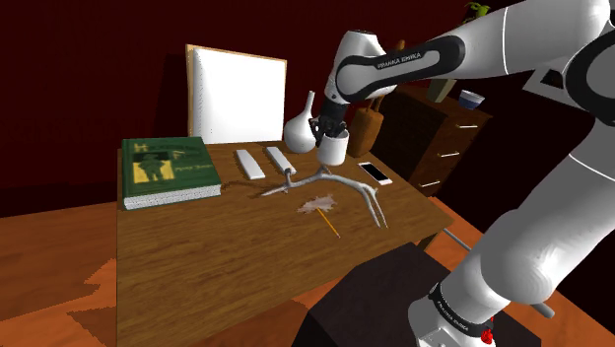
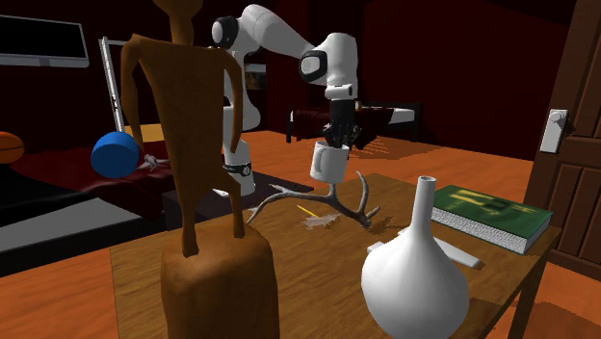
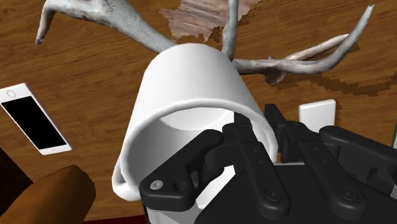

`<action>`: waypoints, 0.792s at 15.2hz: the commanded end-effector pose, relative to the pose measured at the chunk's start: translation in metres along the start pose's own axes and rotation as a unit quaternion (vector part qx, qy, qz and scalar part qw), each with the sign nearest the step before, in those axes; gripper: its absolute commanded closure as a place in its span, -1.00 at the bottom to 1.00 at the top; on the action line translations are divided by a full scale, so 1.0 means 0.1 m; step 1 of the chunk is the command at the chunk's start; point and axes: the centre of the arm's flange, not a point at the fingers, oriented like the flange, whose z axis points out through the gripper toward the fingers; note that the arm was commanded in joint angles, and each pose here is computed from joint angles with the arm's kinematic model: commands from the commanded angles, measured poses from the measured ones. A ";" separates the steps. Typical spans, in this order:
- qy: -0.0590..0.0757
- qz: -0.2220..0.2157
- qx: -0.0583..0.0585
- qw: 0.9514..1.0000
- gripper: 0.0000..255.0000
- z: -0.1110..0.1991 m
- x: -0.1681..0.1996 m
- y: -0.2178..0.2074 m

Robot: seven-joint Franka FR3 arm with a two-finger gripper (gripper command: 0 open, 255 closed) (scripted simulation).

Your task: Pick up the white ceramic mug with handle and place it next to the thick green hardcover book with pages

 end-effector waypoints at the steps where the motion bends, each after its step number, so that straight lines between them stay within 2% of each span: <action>1: -0.003 0.000 -0.001 1.000 1.00 0.00 -0.05 -0.29; 12: -0.003 0.000 -0.001 1.000 1.00 -0.04 -0.16 -1.73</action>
